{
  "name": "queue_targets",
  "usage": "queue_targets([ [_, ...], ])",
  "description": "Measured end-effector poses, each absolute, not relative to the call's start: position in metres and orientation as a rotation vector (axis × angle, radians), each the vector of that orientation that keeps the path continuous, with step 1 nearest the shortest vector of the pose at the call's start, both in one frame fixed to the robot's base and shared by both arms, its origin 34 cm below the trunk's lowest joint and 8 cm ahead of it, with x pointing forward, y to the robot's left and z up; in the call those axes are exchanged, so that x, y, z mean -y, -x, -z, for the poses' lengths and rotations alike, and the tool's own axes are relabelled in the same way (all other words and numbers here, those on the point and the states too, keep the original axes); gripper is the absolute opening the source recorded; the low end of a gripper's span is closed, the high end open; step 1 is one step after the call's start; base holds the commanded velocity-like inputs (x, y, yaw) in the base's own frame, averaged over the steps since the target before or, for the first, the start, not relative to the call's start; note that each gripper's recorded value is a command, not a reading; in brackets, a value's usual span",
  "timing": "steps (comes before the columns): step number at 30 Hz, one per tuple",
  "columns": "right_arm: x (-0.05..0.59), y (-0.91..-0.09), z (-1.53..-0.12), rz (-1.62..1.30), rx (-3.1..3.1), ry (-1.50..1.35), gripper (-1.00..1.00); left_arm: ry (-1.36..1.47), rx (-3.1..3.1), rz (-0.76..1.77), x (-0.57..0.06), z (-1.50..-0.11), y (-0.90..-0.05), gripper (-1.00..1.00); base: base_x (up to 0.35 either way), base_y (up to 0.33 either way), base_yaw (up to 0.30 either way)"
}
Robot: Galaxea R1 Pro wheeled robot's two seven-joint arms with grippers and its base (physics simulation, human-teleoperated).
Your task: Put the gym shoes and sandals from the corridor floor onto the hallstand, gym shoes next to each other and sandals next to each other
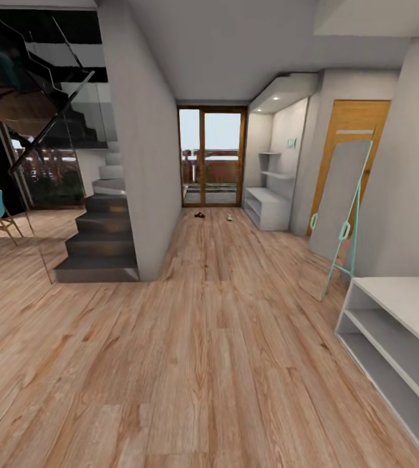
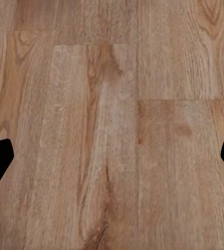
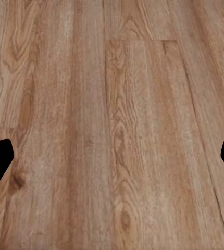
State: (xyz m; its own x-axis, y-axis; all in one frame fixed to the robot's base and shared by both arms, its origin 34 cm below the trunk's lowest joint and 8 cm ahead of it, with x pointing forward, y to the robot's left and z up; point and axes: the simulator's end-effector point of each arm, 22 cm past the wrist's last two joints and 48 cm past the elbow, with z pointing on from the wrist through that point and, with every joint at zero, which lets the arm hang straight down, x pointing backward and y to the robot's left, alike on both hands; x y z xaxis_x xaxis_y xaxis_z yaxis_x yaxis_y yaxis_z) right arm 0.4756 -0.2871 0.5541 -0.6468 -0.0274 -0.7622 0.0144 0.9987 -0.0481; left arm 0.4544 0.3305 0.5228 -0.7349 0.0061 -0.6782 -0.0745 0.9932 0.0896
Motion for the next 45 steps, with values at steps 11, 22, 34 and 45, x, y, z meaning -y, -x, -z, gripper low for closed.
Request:
queue_targets([
  [11, 0.287, -0.472, -0.549, 0.063, -2.287, 0.006, 1.0, 0.038, -2.408, -0.136, -0.327, -0.518, -0.45, 1.0, 0.255, 0.0, 0.0],
  [22, 0.287, -0.469, -0.546, 0.062, -2.298, 0.007, 1.0, 0.037, -2.417, -0.129, -0.326, -0.514, -0.447, 1.0, 0.019, 0.0, 0.0],
  [34, 0.287, -0.467, -0.526, 0.063, -2.3, 0.009, 1.0, 0.036, -2.414, -0.135, -0.329, -0.496, -0.447, 1.0, 0.0, 0.0, 0.0],
  [45, 0.294, -0.515, -0.543, 0.075, -2.186, 0.021, 1.0, -0.012, -2.336, -0.178, -0.356, -0.506, -0.503, 1.0, 0.0, 0.0, 0.0],
])
